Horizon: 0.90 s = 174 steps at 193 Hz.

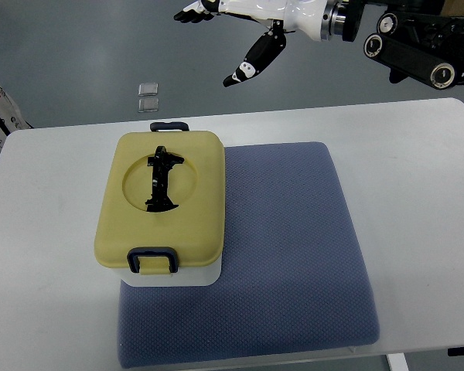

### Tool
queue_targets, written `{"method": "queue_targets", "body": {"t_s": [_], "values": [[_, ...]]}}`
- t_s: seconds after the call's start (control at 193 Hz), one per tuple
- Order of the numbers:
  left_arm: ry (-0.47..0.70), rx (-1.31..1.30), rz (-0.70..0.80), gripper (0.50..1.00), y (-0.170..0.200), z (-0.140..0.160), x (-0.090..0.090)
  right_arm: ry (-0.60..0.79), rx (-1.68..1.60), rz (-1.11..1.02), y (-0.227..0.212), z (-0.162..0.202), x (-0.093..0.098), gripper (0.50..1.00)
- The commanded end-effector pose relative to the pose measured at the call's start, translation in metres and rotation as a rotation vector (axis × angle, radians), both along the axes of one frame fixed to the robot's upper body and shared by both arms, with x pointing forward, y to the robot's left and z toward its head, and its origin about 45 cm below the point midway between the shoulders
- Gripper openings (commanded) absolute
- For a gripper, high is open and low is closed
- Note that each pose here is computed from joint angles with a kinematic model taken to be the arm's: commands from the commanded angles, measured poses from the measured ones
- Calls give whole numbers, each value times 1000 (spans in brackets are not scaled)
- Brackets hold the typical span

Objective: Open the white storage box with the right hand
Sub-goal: 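Swing the right hand up and over toward the yellow lid, then lower the right hand onto the lid and grasp its black handle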

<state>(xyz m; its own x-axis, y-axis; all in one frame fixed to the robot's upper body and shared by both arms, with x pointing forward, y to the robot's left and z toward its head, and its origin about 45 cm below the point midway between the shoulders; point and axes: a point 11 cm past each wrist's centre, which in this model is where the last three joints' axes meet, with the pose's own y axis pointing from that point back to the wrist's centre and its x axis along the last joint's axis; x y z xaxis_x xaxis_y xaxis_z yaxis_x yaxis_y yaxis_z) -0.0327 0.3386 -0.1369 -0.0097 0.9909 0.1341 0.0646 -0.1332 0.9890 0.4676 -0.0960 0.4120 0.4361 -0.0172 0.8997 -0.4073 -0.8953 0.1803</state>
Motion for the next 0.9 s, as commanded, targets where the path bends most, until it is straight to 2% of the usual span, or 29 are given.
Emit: {"method": "queue_targets", "body": {"t_s": [0.0,0.217,0.383,0.621,0.688,0.724,0.802,0.895], "values": [[-1,1,0,1000,0,0,0,-57,-144,105,18,-7,-18,930],[-1,1,0,1000,0,0,0,-158,-354,279,51,-32,-48,928],[-1,-1,0,1000,0,0,0,-195,-421,349,70,-44,-58,926],[-1,1,0,1000,0,0,0,-241,-445,417,98,-34,-72,911],[-1,1,0,1000,0,0,0,-243,-447,422,100,-34,-73,897],[1,1,2,1000,0,0,0,-242,-452,431,103,-37,-75,862],[-1,1,0,1000,0,0,0,-235,-465,441,104,-43,-77,836],[-1,1,0,1000,0,0,0,-231,-474,444,103,-47,-78,823]]}}
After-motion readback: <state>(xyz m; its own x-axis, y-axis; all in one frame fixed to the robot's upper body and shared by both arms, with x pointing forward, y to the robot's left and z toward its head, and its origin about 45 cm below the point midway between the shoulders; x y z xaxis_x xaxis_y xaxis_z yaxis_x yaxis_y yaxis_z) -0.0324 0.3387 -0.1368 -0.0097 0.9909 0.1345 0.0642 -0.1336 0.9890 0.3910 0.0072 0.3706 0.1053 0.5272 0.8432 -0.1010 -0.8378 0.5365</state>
